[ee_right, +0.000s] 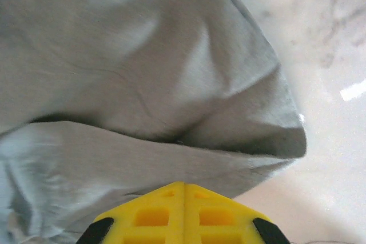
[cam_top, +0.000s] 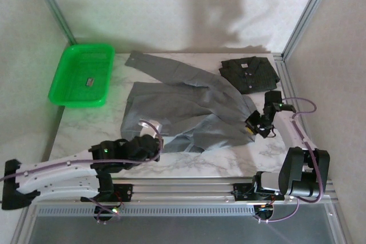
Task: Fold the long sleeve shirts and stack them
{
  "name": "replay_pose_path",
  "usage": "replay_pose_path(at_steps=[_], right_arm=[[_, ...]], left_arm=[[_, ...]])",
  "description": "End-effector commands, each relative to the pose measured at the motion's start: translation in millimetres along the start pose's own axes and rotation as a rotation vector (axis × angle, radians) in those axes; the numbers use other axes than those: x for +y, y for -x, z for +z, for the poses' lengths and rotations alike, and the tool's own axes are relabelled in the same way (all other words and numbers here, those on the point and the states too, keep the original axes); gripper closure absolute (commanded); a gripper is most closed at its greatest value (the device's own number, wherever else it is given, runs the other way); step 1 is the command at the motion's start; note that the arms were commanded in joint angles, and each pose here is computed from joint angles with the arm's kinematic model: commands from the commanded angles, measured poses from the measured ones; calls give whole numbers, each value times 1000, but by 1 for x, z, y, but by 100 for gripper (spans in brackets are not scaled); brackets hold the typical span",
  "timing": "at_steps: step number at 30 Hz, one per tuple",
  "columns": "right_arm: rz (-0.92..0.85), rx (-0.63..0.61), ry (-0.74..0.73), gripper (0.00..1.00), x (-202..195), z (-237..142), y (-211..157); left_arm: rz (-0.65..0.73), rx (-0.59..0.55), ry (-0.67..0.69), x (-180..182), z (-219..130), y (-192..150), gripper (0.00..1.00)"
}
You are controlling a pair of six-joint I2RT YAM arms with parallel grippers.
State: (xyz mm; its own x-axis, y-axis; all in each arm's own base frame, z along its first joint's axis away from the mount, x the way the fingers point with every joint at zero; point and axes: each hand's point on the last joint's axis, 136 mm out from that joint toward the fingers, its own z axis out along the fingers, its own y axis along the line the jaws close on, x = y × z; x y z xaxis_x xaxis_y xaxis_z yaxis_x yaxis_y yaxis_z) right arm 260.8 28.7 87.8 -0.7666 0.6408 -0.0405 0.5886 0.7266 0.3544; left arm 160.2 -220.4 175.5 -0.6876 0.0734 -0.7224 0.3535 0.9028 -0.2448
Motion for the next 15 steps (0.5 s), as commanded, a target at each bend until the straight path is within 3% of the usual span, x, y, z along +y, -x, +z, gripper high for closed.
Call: replay_pose_path(at_steps=[1,10,15], right_arm=[[-22,16,14,100,10,-11,6],[-20,84,13,100,8,15,5],[-28,112,13,100,7,23,4]], left_arm=[[-69,-42,176,25,-5,-13,100],[-66,54,312,49,-6,-60,100],[-115,76,520,92,-19,-80,100]])
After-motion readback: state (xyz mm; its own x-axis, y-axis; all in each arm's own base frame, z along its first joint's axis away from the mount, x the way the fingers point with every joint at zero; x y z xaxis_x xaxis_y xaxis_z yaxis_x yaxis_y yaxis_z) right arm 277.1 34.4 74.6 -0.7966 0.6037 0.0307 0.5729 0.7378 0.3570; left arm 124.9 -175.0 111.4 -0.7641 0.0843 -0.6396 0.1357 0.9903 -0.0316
